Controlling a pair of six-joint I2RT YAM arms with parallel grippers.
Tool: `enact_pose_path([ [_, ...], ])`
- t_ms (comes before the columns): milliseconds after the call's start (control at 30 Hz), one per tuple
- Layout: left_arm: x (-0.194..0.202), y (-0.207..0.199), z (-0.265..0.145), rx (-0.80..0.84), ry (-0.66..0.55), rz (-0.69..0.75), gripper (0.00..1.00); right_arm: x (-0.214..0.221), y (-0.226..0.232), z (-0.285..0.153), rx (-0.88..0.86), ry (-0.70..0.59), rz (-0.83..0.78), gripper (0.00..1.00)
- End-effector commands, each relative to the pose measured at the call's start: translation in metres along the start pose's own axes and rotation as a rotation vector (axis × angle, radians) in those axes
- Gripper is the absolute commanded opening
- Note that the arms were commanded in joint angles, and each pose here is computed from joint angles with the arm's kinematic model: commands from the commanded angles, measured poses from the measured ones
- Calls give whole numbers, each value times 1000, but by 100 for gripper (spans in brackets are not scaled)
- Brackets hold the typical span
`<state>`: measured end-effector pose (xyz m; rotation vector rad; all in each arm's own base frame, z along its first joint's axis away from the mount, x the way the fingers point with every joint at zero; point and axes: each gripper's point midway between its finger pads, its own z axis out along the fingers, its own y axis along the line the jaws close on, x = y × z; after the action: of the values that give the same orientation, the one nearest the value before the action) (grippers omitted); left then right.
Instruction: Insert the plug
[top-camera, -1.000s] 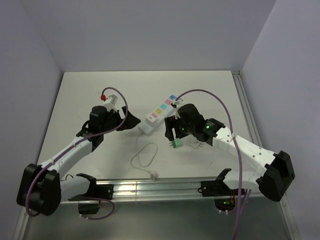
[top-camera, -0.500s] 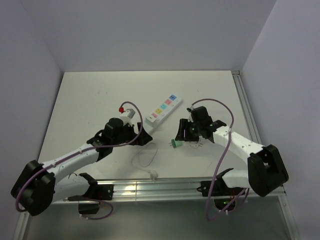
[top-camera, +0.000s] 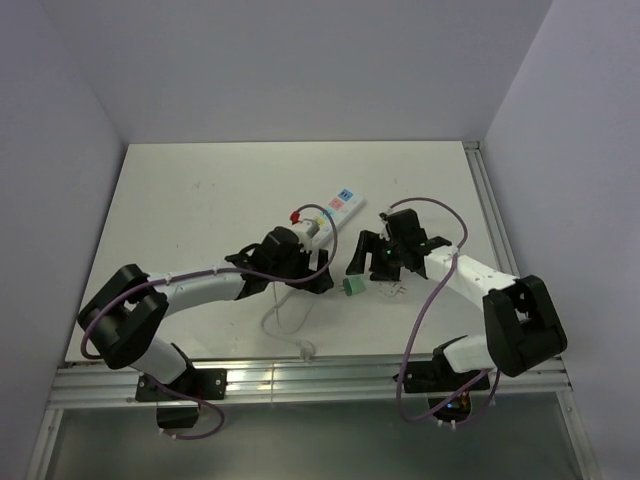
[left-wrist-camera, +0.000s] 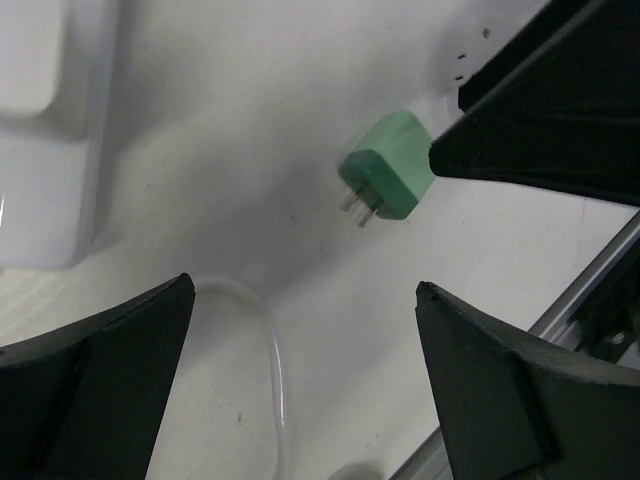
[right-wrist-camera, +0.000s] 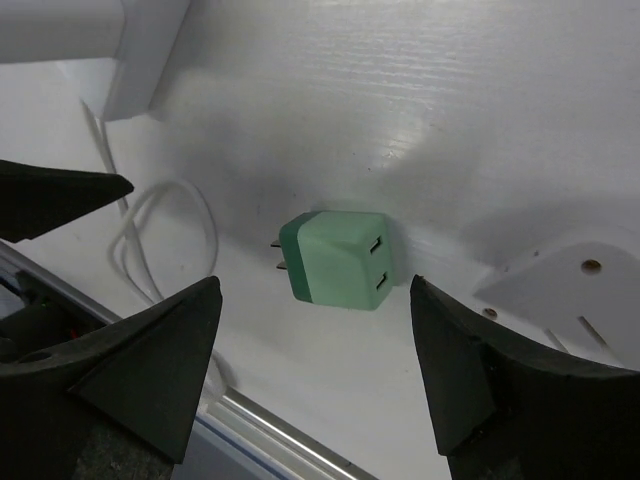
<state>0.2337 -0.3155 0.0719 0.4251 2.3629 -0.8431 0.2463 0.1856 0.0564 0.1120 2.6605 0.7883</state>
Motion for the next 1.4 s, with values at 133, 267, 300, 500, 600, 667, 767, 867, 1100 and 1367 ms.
enact_pose_path([
  [133, -34, -46, 4, 84, -43, 374, 100, -51, 13, -53, -67, -217, 94, 83],
  [267, -24, -45, 14, 81, 25, 492, 100, -70, -2, -76, -91, -310, 215, 83],
  [300, -28, -49, 17, 84, 26, 507, 99, -71, -3, -83, -108, -328, 228, 83],
  [500, -10, -44, 48, 28, 120, 621, 99, -86, -3, -107, -186, -407, 258, 82],
  [600, -9, -45, 57, 25, 128, 684, 100, -83, 0, -105, -214, -382, 245, 82],
  [667, -9, -43, 63, 20, 131, 701, 99, -83, 1, -103, -221, -377, 233, 81],
  [767, -12, -47, 69, 37, 121, 718, 100, -80, -1, -101, -219, -367, 226, 81],
  [867, -9, -44, 77, 30, 142, 737, 100, -78, -2, -99, -216, -364, 229, 81],
  [1100, -2, -43, 93, 36, 171, 767, 98, -84, -18, -107, -201, -418, 275, 80],
  [1367, 10, -43, 98, 71, 205, 754, 55, -83, -38, -111, -167, -450, 321, 77],
])
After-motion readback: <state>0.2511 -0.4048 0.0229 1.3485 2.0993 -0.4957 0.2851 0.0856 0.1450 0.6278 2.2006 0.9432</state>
